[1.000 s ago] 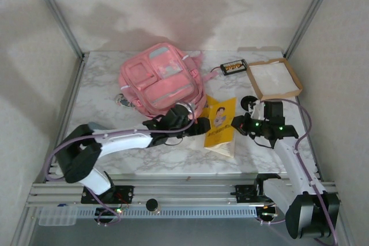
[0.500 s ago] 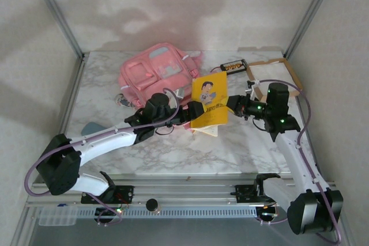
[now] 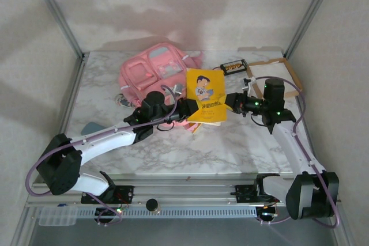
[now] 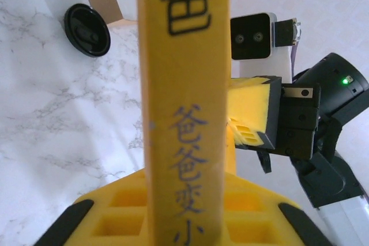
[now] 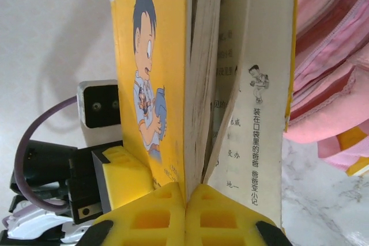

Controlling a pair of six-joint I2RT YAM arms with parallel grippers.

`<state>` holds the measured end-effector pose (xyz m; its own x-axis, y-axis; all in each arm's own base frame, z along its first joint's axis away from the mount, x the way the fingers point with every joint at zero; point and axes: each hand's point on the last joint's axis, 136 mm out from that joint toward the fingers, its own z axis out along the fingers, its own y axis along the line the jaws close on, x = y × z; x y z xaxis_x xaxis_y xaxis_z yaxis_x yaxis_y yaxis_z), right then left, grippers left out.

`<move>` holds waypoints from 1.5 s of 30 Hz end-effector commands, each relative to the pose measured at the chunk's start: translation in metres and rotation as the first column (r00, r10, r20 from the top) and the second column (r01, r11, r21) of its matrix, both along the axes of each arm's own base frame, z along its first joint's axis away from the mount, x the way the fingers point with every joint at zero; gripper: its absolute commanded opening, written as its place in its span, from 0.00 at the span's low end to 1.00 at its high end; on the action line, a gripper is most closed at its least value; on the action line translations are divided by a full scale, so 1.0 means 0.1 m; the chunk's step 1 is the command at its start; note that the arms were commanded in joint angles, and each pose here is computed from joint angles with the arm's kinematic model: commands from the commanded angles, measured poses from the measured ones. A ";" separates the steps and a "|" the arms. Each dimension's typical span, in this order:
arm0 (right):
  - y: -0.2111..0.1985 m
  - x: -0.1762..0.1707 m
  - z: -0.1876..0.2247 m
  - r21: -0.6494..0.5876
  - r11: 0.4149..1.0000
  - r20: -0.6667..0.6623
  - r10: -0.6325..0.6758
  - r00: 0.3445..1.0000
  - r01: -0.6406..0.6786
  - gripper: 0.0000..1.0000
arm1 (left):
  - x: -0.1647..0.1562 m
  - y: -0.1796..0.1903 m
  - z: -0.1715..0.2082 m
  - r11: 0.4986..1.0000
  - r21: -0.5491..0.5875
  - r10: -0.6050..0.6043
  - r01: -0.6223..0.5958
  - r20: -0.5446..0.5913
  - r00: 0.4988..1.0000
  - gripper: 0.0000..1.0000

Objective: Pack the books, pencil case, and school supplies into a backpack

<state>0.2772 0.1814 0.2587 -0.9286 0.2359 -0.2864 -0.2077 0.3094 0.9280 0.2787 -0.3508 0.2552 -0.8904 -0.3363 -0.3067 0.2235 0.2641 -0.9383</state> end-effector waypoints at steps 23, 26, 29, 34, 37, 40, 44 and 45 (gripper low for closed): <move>0.13 -0.26 0.35 0.167 0.984 0.064 0.059 0.996 -0.069 0.58 | 0.15 -0.07 0.43 0.994 -0.102 0.046 -0.034 0.116 0.992 0.00; 0.10 -0.21 0.33 0.132 0.991 0.080 0.024 0.996 -0.035 0.35 | 0.19 -0.04 0.30 0.997 -0.037 0.068 -0.065 0.104 0.992 0.00; 0.07 -0.17 0.27 0.112 0.994 0.070 0.005 0.998 -0.013 0.06 | 0.18 -0.05 0.27 0.998 -0.026 0.056 -0.053 0.104 0.993 0.00; -0.05 -0.07 0.24 0.081 0.996 0.073 -0.046 0.996 0.040 0.00 | 0.25 0.01 0.20 0.987 0.152 0.027 -0.058 0.199 0.980 0.32; -0.22 0.05 0.15 -0.007 0.993 0.078 -0.119 0.990 0.120 0.00 | 0.45 0.27 0.01 0.895 0.422 0.013 -0.144 0.297 0.955 0.52; -0.34 0.11 0.07 -0.065 0.984 0.066 -0.164 0.984 0.169 0.00 | 0.61 0.55 -0.18 0.757 0.624 -0.039 -0.195 0.342 0.939 0.64; -0.42 0.16 -0.03 -0.098 0.976 0.054 -0.189 0.980 0.194 0.00 | 0.66 0.71 -0.63 0.538 0.835 -0.205 -0.113 0.259 0.944 0.69; -0.46 0.19 -0.08 -0.122 0.970 0.046 -0.208 0.977 0.212 0.00 | 0.67 0.73 -0.73 0.499 0.861 -0.229 -0.101 0.243 0.943 0.68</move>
<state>0.2916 0.1412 0.2449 -0.8708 0.4000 -0.2860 -0.1118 0.4053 0.9073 0.3576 -0.3091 0.2546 -0.6637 -0.0342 -0.7472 0.4377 0.7923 -0.4251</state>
